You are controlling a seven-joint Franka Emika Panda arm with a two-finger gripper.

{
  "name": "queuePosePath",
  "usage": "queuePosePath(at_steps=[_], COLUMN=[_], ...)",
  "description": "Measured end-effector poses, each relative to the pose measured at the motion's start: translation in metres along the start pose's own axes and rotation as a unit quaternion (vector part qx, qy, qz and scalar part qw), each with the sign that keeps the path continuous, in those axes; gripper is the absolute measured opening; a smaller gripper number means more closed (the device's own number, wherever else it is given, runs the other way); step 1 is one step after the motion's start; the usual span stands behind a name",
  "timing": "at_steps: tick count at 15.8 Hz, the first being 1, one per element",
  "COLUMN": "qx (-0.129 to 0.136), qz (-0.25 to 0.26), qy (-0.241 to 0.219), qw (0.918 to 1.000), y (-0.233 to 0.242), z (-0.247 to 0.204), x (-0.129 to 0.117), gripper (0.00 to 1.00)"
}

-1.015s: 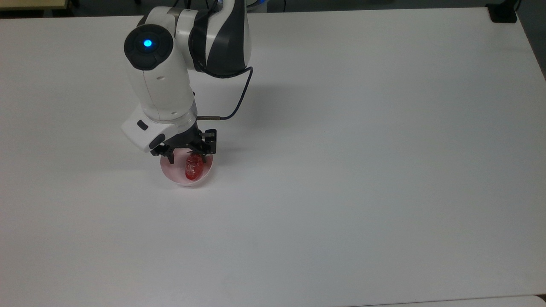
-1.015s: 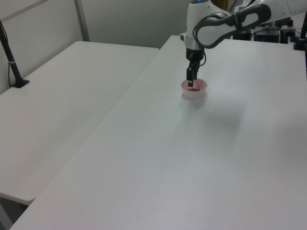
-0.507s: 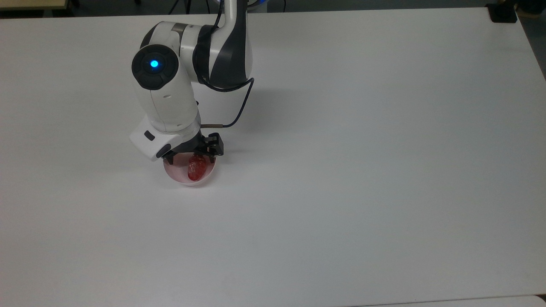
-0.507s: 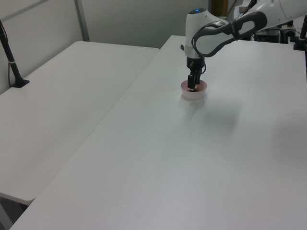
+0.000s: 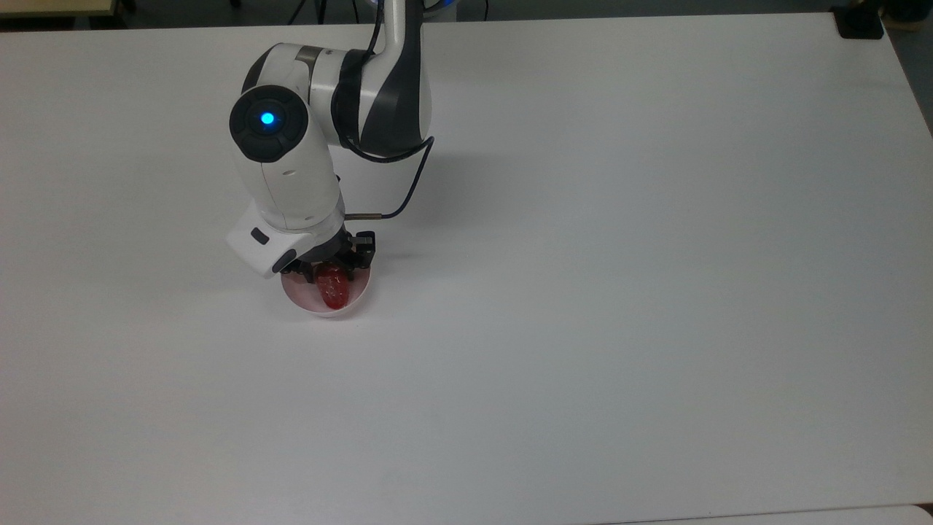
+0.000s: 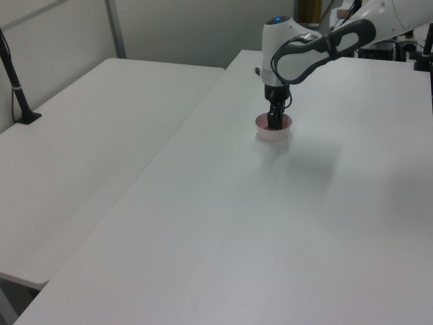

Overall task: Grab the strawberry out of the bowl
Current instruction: 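Close the gripper on the red strawberry, then lift the strawberry up out of the pink bowl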

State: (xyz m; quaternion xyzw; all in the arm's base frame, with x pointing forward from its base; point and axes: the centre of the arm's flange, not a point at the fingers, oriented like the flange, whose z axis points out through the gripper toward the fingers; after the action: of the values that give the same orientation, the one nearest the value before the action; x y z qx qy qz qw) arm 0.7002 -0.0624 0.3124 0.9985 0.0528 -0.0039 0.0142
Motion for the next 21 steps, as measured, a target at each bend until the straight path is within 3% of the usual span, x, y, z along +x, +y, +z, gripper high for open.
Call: queuePosePath(at_steps=[2,3,4,13,21], qx=[0.000,0.000,0.000,-0.002,-0.003], qz=[-0.002,-0.003,-0.003,-0.003,0.004], qy=[-0.001,-0.001,0.000,0.013,0.066], qw=[1.0000,1.0000,1.0000,0.9999,0.9978], y=[0.000,0.000,0.000,0.001,0.004], z=[0.001,0.001,0.000,-0.010,-0.077], x=[0.000,0.000,0.000,0.004,0.007], gripper=[0.52,0.42,0.41,0.40,0.40])
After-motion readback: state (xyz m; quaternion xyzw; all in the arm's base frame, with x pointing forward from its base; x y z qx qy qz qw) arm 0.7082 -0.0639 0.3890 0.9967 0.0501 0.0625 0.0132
